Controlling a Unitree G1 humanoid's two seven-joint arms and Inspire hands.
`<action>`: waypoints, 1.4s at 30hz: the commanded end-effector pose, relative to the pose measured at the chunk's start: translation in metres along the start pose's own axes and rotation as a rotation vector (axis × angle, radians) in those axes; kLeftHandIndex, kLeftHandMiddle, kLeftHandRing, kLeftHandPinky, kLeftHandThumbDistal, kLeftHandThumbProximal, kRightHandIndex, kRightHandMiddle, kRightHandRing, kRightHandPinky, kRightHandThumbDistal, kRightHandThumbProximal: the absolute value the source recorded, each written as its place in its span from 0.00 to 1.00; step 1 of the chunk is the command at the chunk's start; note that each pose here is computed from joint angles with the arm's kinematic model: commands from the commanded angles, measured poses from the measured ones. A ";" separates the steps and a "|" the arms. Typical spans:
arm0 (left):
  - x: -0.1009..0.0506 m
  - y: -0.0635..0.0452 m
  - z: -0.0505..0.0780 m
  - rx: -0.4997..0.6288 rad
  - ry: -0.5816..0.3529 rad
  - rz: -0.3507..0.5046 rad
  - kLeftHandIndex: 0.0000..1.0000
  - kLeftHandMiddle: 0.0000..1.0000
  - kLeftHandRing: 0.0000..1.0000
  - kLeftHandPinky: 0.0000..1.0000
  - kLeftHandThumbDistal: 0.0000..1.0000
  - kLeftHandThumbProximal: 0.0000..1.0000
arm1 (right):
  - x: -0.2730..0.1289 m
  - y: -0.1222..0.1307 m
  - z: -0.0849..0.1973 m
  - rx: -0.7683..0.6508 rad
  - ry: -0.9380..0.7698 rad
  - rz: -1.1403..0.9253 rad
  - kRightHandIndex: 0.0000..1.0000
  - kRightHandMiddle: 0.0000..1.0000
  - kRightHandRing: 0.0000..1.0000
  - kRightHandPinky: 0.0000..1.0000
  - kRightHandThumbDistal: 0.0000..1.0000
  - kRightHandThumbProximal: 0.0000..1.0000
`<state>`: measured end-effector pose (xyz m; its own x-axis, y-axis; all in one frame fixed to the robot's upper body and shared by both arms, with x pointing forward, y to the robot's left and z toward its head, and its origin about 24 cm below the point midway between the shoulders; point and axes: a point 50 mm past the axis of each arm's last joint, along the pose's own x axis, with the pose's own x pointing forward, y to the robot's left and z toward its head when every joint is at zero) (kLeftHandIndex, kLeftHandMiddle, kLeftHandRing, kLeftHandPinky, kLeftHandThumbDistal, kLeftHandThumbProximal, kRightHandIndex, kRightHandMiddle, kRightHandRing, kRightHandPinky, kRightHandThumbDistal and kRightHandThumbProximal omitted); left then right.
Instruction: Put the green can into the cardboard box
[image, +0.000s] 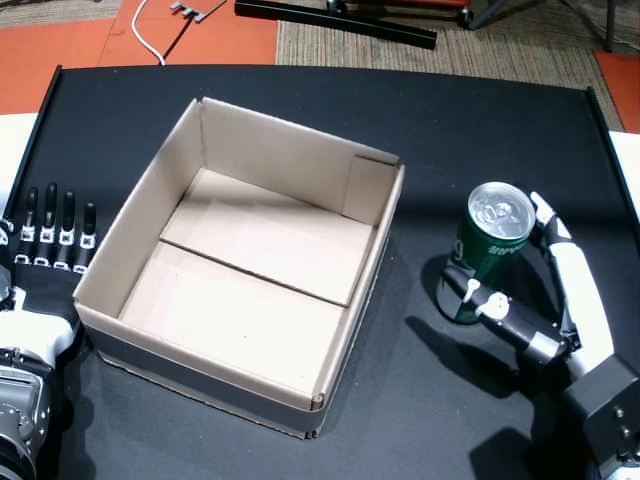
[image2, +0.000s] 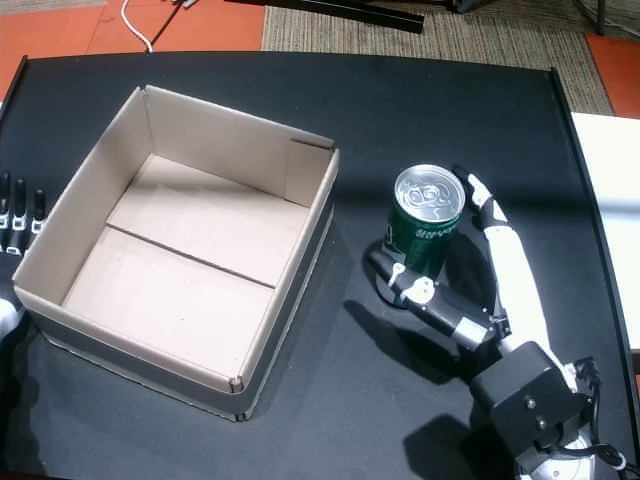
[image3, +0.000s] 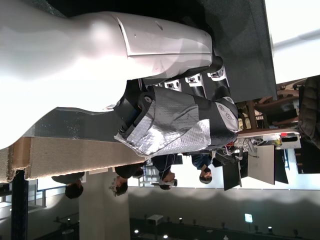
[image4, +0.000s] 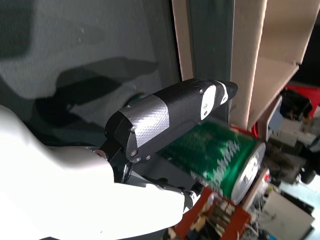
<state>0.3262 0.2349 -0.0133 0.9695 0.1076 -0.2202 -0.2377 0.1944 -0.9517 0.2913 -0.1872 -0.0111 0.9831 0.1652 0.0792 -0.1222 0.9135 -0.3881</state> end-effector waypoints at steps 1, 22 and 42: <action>-0.015 0.032 -0.010 -0.001 0.038 0.144 0.52 0.55 0.66 0.76 0.00 0.58 | 0.006 0.000 0.003 0.029 -0.001 0.000 1.00 1.00 1.00 1.00 1.00 0.47; -0.016 0.032 -0.004 -0.040 0.013 0.124 0.54 0.56 0.71 0.82 0.00 0.56 | 0.035 0.007 0.023 0.246 -0.027 0.113 1.00 1.00 1.00 1.00 1.00 0.48; -0.017 0.032 -0.003 -0.042 0.002 0.111 0.53 0.56 0.69 0.79 0.00 0.58 | 0.030 0.011 0.010 0.186 0.092 0.129 0.98 0.98 1.00 1.00 1.00 0.43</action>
<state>0.3244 0.2382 -0.0134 0.9721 0.1211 -0.2011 -0.2197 0.1673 -0.9611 0.3177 -0.1670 -0.0029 0.9648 0.2616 -0.0274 -0.2617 0.9441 -0.2003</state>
